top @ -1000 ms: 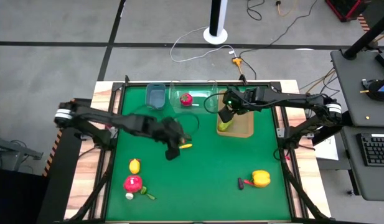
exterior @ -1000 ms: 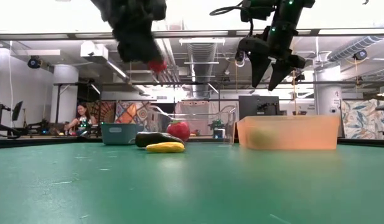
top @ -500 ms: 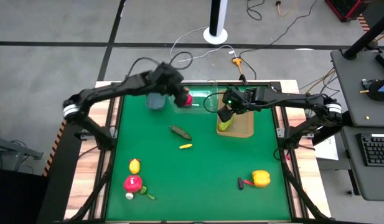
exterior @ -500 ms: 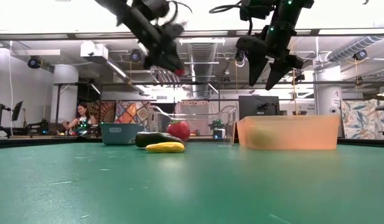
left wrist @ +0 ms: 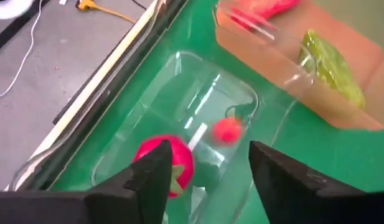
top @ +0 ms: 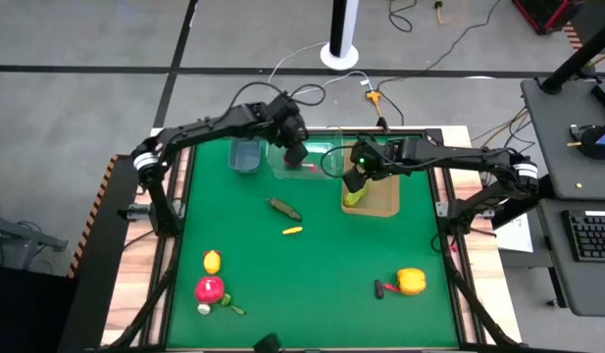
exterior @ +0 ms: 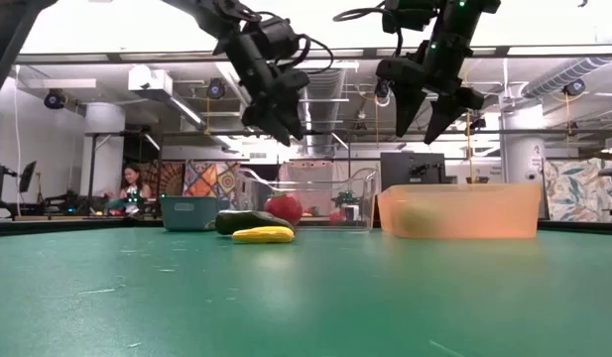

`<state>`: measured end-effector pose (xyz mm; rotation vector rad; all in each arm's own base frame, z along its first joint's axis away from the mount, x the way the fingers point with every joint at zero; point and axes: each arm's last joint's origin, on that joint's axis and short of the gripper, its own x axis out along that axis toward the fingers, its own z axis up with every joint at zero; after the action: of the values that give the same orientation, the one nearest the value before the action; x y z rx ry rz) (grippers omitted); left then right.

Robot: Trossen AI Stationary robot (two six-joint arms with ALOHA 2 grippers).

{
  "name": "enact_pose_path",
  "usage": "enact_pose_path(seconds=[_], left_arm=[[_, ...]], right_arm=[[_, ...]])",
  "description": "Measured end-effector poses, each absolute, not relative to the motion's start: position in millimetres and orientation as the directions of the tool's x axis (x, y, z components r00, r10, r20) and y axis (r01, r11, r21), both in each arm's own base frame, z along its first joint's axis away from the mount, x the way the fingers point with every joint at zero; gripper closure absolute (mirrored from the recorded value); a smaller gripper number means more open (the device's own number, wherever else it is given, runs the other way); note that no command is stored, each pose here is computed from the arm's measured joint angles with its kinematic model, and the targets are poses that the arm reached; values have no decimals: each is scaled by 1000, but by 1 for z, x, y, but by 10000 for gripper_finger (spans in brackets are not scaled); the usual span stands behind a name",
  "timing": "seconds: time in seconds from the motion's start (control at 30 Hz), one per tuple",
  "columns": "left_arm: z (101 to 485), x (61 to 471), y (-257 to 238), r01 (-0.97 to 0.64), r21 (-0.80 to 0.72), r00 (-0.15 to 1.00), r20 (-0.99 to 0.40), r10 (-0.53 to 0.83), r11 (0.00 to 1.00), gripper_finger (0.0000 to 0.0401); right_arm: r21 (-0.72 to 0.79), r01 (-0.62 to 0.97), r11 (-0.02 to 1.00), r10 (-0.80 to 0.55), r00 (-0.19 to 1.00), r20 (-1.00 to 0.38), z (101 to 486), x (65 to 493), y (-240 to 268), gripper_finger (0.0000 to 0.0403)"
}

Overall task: Sort produce into baskets
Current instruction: Put the corn into the orange bin

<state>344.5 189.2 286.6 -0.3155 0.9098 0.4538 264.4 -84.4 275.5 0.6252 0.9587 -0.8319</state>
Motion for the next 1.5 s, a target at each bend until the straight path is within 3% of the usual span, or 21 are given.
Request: enact_pose_path(seconds=[0.2, 0.5, 0.7, 0.9, 1.03, 1.5], left_arm=[[310, 326, 160, -453, -60, 497, -845, 196, 890, 181], [325, 308, 60, -109, -114, 470, -881, -50, 988, 189], [278, 301, 3, -103, -186, 535, -839, -103, 977, 191], [221, 294, -36, -184, -83, 589, -807, 42, 979, 191], [198, 296, -38, -243, -31, 612, -781, 128, 970, 191], [138, 318, -40, -238, -44, 537, -838, 94, 970, 193]], right_arm=[[119, 826, 550, -304, 331, -894, 275, 265, -84, 100], [126, 823, 554, -303, 341, -890, 276, 266, -83, 104], [130, 819, 559, -301, 347, -888, 276, 267, -82, 102], [142, 818, 557, -284, 348, -894, 274, 266, -81, 107], [146, 818, 557, -278, 349, -895, 273, 266, -81, 105], [186, 813, 551, -227, 360, -905, 271, 267, -78, 99]])
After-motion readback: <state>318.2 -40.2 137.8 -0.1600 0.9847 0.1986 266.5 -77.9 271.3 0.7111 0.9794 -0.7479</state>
